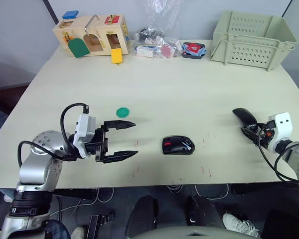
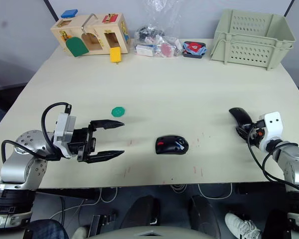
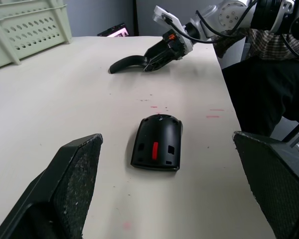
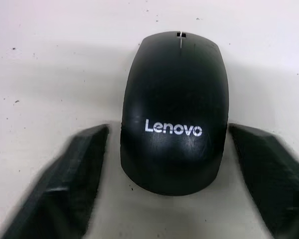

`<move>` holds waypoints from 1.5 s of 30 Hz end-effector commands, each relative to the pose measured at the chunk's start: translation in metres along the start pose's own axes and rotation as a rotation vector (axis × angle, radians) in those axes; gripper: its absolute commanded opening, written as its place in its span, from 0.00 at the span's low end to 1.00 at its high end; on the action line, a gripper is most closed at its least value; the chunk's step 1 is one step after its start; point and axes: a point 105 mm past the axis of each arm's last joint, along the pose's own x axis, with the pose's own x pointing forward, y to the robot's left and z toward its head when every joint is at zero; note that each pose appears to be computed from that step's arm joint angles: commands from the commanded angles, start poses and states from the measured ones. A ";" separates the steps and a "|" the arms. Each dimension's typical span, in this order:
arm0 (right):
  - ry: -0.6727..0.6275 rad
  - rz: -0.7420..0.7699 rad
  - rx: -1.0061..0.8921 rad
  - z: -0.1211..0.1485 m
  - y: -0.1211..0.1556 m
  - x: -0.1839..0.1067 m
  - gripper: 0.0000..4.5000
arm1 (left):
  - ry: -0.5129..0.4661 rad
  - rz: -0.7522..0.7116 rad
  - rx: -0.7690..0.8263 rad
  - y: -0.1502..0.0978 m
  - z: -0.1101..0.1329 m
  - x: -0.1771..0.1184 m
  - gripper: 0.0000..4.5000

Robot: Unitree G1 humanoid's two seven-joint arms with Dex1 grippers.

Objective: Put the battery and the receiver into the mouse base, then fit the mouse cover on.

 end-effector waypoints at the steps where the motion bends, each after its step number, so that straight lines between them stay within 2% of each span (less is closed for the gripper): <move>1: -0.052 -0.017 -0.027 0.014 -0.003 -0.001 0.51 | -0.025 -0.004 0.028 0.002 0.008 -0.001 1.00; 8: -0.066 -0.013 -0.046 0.014 -0.002 -0.004 0.51 | -0.021 -0.010 0.025 0.001 0.007 -0.002 1.00; 14: -0.090 0.084 -0.121 0.028 0.011 -0.013 0.51 | -0.017 -0.020 0.022 0.001 0.006 -0.002 1.00; 18: -0.103 0.234 -0.167 0.040 0.032 -0.021 0.51 | -0.015 -0.026 0.021 0.002 0.005 -0.003 1.00; 28: -0.026 0.570 -0.357 0.051 0.089 -0.033 0.51 | -0.006 -0.043 0.027 0.004 0.001 -0.004 1.00; 38: 0.028 0.789 -0.482 0.066 0.135 -0.035 0.51 | 0.011 -0.067 0.026 0.005 -0.003 -0.005 1.00; 45: 0.086 0.947 -0.614 0.066 0.166 -0.033 0.51 | 0.016 -0.092 0.022 0.006 -0.002 -0.004 1.00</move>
